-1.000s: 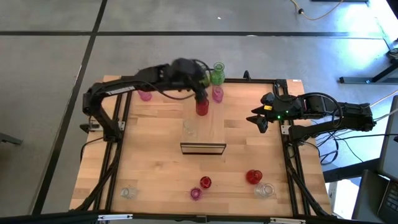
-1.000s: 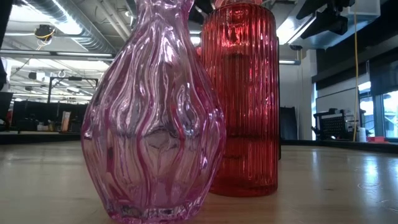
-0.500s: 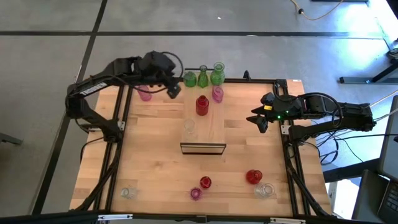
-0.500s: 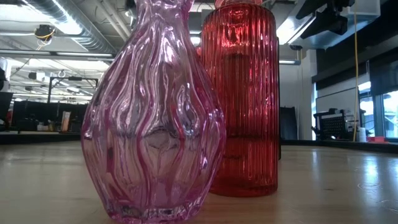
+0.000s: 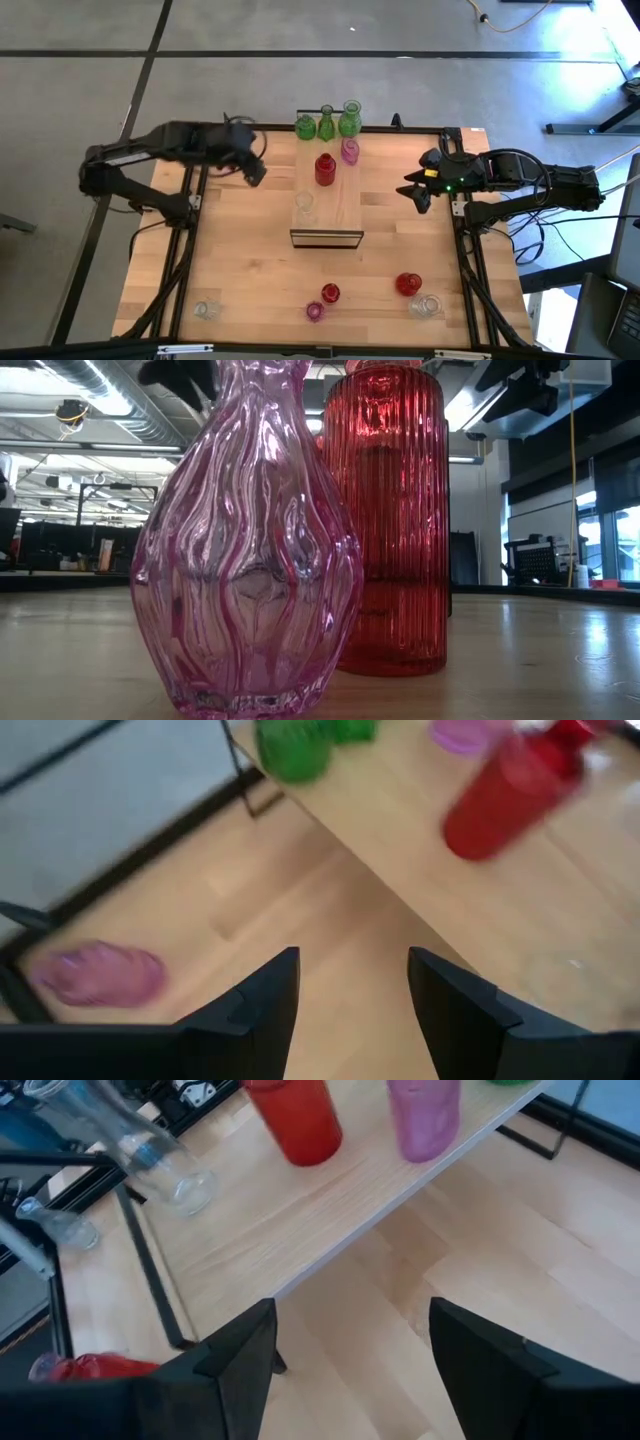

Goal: Sort vases onto shelf
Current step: Put the right red vase on the shelf aligned with the other red vase

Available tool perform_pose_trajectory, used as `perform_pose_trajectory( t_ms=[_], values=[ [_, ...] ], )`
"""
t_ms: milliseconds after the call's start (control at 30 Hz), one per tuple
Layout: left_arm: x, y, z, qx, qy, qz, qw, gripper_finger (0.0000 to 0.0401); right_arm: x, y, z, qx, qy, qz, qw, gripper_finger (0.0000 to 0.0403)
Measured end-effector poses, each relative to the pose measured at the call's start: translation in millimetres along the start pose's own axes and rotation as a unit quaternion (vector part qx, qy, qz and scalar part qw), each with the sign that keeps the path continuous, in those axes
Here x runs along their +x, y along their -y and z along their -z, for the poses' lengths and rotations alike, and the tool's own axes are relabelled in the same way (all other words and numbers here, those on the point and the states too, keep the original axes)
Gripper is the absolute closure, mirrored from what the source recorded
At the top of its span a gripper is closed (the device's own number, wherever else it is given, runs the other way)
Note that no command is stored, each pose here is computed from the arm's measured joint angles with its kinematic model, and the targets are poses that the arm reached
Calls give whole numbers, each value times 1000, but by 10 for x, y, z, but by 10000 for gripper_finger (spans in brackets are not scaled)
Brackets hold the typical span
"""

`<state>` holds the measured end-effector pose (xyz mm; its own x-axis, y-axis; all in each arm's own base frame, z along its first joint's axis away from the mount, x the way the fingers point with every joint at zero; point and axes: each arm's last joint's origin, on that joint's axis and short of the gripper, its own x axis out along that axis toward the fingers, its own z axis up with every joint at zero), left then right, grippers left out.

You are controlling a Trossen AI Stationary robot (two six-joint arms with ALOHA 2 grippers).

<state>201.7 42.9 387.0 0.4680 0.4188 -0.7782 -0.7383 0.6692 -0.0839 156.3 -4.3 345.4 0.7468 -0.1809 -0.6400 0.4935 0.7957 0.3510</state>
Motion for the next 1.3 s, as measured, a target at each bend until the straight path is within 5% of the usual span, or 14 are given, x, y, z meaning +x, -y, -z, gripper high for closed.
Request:
perform_pose_trajectory(
  t_ms=[233, 400, 600, 1000, 1300],
  values=[
    [-182, 26, 489, -18, 7, 78, 997, 220, -8, -45, 47, -22, -68, -87, 994, 162],
    [-180, 22, 682, -22, -5, 92, 996, 220, -99, -127, 137, -38, -154, -217, 963, 162],
    [-111, 66, 766, -19, -16, 92, 995, 220, -236, -303, 413, -55, -259, -260, 929, 162],
    [65, 173, 813, -21, 13, 89, 996, 220, 27, -751, 877, -117, -278, -128, 945, 162],
    [60, 167, 808, -4, 21, 85, 996, 220, 382, -851, 1323, -75, -331, -120, 933, 166]
  ],
)
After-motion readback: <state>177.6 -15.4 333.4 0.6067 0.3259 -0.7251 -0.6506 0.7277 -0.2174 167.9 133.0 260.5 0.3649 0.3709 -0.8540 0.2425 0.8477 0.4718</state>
